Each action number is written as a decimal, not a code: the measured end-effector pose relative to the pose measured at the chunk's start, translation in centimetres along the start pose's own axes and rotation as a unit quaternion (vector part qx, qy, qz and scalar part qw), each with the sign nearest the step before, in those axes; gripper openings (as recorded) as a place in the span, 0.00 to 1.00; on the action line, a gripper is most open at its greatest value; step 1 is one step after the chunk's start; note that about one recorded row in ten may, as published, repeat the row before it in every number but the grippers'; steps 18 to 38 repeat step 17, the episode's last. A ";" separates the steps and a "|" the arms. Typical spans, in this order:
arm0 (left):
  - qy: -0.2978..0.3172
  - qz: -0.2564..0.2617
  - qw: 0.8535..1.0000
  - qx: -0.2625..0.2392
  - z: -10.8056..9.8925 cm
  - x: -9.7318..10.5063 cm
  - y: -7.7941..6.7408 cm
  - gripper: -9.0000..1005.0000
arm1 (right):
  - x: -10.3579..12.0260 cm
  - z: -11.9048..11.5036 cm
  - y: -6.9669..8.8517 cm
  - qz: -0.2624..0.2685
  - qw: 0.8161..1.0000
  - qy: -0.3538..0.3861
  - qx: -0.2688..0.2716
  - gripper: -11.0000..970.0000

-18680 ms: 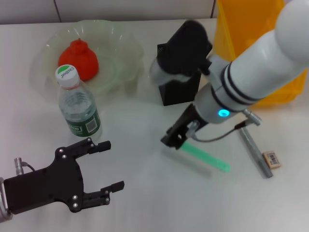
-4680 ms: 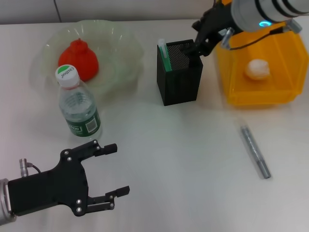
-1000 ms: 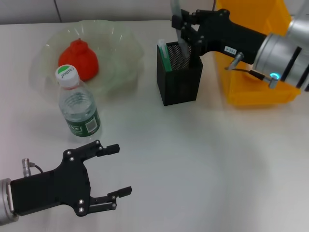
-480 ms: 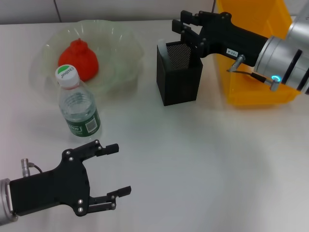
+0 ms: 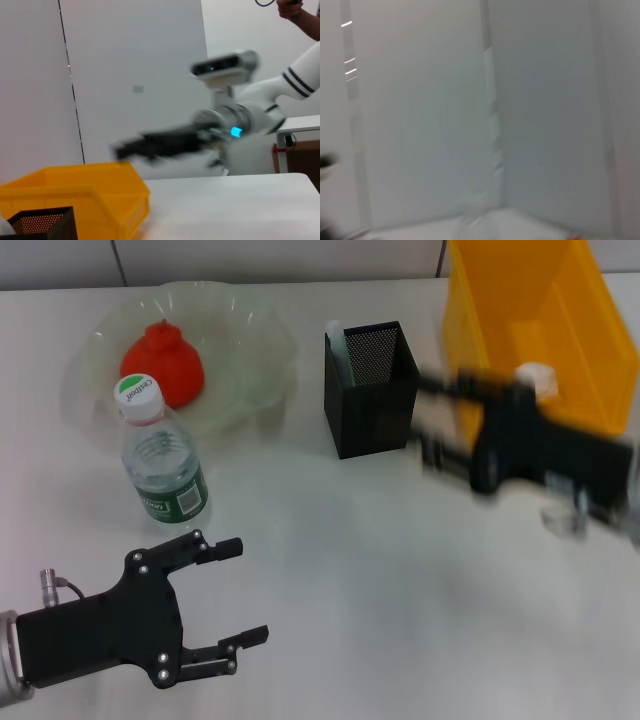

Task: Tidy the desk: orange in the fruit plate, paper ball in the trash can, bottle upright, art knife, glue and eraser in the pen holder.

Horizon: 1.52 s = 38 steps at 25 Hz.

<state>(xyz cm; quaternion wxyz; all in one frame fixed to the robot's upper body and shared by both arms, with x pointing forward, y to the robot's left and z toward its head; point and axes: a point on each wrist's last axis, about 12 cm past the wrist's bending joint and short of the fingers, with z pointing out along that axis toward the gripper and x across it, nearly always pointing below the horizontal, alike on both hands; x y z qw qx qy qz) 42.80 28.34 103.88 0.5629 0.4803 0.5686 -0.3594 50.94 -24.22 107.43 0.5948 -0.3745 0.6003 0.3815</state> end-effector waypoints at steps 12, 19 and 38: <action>-0.005 -0.003 1.000 0.008 0.0 -0.1 -0.2 0.81 | 4.6 -4.0 6.4 -0.057 0.995 0.033 -0.076 0.76; -0.007 -0.004 1.000 0.010 0.2 -0.2 -0.1 0.81 | 4.9 -3.4 6.4 -0.041 0.995 0.033 -0.082 0.87; -0.007 -0.004 1.000 0.010 0.2 -0.2 -0.1 0.81 | 4.9 -3.4 6.4 -0.041 0.995 0.033 -0.082 0.87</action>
